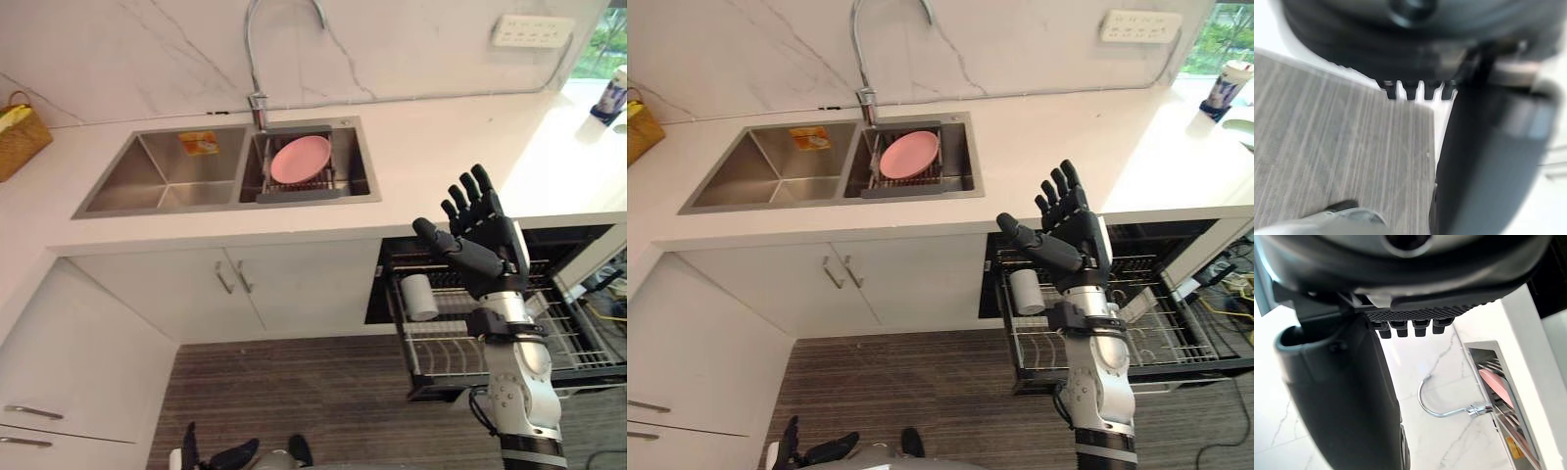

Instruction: Walk over to the sink, pick up the cup, carry it to the dishwasher, place the cup inside the dishwasher, then close the dishwasher door

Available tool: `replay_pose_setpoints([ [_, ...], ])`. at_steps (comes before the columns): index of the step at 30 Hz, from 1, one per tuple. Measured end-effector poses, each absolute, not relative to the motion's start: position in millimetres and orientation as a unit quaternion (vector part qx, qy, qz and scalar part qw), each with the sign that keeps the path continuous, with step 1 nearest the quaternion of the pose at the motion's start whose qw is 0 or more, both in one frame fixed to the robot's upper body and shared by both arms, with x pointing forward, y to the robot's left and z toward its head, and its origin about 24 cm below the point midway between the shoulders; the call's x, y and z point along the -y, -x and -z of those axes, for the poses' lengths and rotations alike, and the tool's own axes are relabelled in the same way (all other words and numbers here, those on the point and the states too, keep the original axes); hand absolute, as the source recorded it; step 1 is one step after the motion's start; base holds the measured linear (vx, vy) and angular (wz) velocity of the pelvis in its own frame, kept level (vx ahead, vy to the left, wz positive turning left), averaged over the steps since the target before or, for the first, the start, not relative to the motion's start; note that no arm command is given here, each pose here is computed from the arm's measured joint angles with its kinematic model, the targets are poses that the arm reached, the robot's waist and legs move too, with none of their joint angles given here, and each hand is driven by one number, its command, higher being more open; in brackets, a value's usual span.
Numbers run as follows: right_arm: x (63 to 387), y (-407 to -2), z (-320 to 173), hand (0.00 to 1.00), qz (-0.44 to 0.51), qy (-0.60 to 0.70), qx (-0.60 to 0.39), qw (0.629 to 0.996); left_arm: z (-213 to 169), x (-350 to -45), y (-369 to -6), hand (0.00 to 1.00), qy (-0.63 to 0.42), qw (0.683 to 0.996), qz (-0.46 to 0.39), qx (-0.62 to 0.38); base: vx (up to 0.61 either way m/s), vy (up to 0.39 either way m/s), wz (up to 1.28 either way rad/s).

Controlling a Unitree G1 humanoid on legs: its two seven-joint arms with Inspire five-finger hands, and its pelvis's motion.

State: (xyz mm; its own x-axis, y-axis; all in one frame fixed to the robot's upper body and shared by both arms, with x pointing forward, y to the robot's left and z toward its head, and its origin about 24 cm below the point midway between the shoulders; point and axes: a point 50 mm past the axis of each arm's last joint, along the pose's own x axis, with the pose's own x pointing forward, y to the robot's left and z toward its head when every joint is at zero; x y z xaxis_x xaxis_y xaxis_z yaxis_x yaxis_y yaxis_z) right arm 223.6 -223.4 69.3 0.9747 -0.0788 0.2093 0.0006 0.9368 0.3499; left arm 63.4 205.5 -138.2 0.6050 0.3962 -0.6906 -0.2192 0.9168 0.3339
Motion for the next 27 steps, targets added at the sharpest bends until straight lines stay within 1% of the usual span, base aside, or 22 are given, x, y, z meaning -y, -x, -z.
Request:
replay_pose_setpoints([
  [2, 220.2, -211.1, -60.8, 1.0, 0.041, -0.185, 0.094, 0.977, 139.5, -213.5, -65.4, 1.0, -0.124, 0.888, -0.149, -0.416, 0.02, -0.031, 1.13],
  [4, 213.4, -212.5, -65.9, 1.0, 0.027, -0.189, 0.104, 0.976, 144.0, -224.1, -52.9, 1.0, -0.134, 0.872, -0.146, -0.448, 0.03, -0.05, 0.18],
  [6, 215.0, -214.5, -72.0, 1.0, 0.015, -0.189, 0.119, 0.975, 146.9, -222.1, -41.3, 1.0, -0.125, 0.863, -0.156, -0.464, 0.04, -0.048, -0.3],
  [9, 226.0, -209.7, -74.7, 1.0, 0.03, -0.185, 0.128, 0.974, 147.1, -222.0, -41.6, 1.0, -0.13, 0.865, -0.15, -0.462, 0.07, -0.056, -0.25],
  [13, 232.1, -201.7, -75.3, 1.0, 0.046, -0.18, 0.129, 0.974, 147.3, -222.5, -40.8, 1.0, -0.124, 0.864, -0.158, -0.462, 0.08, -0.041, -0.16],
  [19, 227.7, -195.1, -70.1, 1.0, 0.053, -0.193, 0.123, 0.972, 147.1, -221.4, -40.9, 1.0, -0.119, 0.865, -0.159, -0.461, 0.09, -0.041, -0.18],
  [22, 226.4, -195.0, -70.5, 1.0, 0.042, -0.191, 0.126, 0.973, 146.7, -221.8, -42.2, 1.0, -0.119, 0.866, -0.16, -0.458, 0.06, -0.047, -0.15],
  [27, 223.1, -189.7, -88.0, 1.0, -0.014, -0.167, 0.168, 0.972, 139.9, -217.9, -58.0, 1.0, -0.123, 0.885, -0.163, -0.418, 0.01, -0.066, 0.11],
])
